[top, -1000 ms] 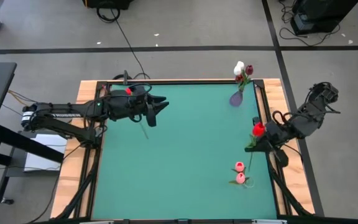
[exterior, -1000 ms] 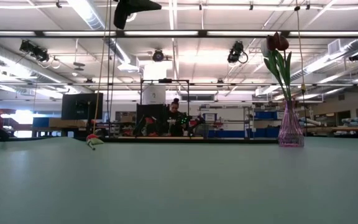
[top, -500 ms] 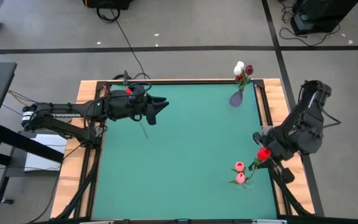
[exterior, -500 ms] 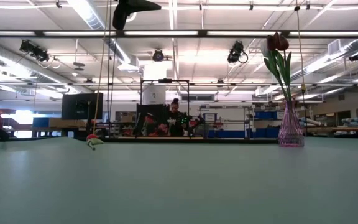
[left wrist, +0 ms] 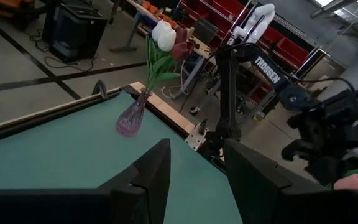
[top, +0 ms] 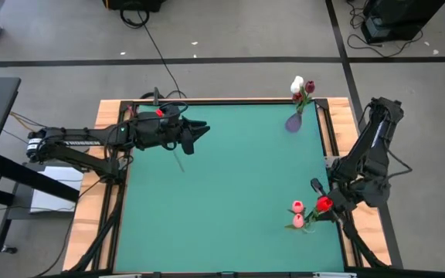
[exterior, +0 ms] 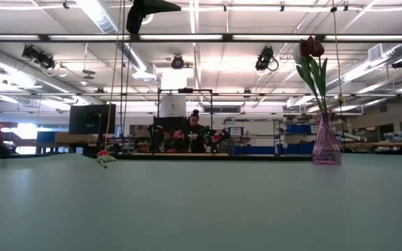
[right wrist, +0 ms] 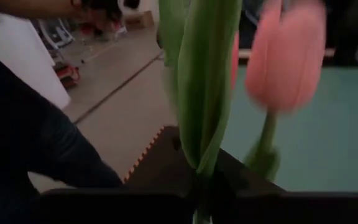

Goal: Sort flowers into vase by color
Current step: Put the right red flower into the transparent vase

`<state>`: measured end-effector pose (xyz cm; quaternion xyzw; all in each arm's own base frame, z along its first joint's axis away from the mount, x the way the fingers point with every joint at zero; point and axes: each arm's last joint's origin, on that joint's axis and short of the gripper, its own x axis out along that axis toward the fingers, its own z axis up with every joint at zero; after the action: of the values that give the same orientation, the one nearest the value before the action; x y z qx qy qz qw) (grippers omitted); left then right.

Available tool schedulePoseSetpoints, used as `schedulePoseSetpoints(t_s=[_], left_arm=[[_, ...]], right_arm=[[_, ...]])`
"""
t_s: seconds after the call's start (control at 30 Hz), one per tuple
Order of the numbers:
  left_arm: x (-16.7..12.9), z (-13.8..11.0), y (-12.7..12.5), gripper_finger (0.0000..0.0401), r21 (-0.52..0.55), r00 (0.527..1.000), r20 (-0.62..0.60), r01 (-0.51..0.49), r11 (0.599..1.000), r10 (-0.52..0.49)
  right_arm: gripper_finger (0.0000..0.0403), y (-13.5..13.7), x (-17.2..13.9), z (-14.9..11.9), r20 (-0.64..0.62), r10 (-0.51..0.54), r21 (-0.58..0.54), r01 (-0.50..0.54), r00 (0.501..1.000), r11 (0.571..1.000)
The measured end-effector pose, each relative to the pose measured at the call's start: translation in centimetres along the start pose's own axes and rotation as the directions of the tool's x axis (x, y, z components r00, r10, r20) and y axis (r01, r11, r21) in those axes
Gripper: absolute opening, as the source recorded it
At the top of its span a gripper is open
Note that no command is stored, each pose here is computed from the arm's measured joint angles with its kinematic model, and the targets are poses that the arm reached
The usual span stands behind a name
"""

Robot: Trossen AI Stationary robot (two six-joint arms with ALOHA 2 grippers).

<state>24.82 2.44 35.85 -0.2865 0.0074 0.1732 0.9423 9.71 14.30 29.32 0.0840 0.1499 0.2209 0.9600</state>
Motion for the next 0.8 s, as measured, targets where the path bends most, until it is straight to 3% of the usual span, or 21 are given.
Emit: schedulePoseSetpoints(t_s=[0.23,0.47,0.67,0.8], left_arm=[[0.0,0.0,0.0,0.0155,-0.014,1.000,0.000,0.000,1.000,0.000],[0.0,0.0,0.0,0.0155,-0.018,1.000,0.000,0.000,1.000,0.000],[0.0,0.0,0.0,0.0155,-0.018,1.000,0.000,0.000,1.000,0.000],[0.0,0.0,0.0,0.0155,-0.017,1.000,0.000,0.000,1.000,0.000]], right_arm=[[0.0097,-0.4,0.5,-2.4,-0.056,-0.018,0.061,0.021,0.998,0.998],[0.0164,-0.1,0.1,-1.8,-0.043,0.050,0.141,-0.043,0.998,0.989],[0.0177,0.1,-1.0,-0.2,-0.032,0.173,0.246,-0.160,0.984,0.956],[0.0177,-0.2,-1.7,0.0,-0.118,0.150,0.292,-0.110,0.982,0.950]])
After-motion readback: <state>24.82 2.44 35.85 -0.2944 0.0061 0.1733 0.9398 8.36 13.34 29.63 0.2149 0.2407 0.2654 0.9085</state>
